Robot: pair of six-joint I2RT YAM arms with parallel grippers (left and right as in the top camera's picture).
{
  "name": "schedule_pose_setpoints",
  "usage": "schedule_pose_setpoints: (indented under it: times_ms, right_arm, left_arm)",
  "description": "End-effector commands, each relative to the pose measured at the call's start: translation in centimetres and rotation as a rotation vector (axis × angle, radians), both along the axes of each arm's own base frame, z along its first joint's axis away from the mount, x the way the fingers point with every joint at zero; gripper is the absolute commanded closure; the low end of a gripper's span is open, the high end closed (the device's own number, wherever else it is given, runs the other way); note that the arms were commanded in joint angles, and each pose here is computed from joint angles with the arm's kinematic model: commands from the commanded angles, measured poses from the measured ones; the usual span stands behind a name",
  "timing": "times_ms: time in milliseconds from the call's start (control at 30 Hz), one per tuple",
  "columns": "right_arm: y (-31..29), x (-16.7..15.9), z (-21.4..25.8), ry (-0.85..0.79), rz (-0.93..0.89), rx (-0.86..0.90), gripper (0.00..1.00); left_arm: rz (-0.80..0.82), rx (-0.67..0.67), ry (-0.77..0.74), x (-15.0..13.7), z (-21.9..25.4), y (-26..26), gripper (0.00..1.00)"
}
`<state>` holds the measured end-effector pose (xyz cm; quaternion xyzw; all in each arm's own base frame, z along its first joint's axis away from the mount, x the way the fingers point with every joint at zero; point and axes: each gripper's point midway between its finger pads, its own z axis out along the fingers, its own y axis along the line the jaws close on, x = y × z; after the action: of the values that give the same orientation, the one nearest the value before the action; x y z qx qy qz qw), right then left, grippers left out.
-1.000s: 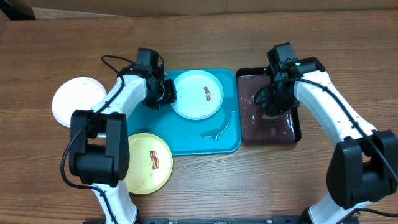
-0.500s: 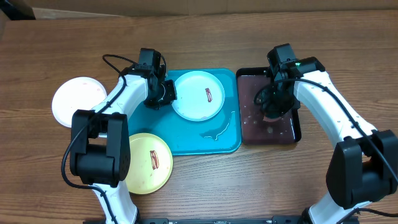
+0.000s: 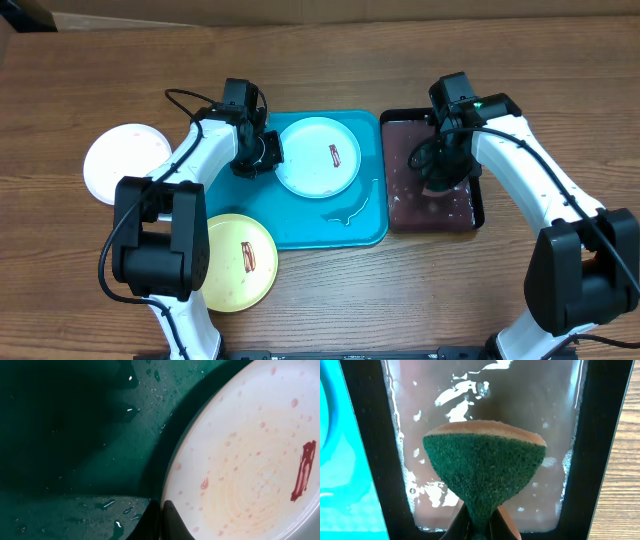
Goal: Clean dirty plates on tray and stack at the side
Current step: 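Rub the sponge in the black tray's water with the right gripper, then lift the wet sponge and carry it onto the light blue plate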
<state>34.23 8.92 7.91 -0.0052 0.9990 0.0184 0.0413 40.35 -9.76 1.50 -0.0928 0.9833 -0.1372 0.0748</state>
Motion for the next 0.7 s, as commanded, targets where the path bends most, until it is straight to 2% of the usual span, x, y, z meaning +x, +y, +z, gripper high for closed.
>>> schedule_pose_setpoints:
  times_ms: [0, 267, 367, 467, 667]
  right_arm:
    - [0.4, 0.2, 0.1, -0.034, -0.003, 0.003, 0.96]
    - [0.1, -0.5, -4.2, -0.059, -0.004, 0.001, 0.96]
    - [0.0, -0.2, -4.0, -0.067, 0.001, -0.003, 0.96]
    - [0.2, 1.2, -1.3, -0.094, -0.002, 0.003, 0.96]
    - [2.0, 4.9, 8.4, -0.227, 0.033, 0.047, 0.96]
  left_arm:
    - [-0.003, 0.013, 0.009, 0.1, -0.3, 0.4, 0.96]
    - [-0.007, -0.005, 0.001, 0.3, -0.2, 0.1, 0.96]
    - [-0.008, -0.012, 0.002, 0.3, -0.2, 0.0, 0.96]
    - [-0.011, -0.028, 0.004, 0.2, -0.1, -0.3, 0.96]
    - [-0.011, -0.028, 0.003, 0.2, -0.1, -0.3, 0.96]
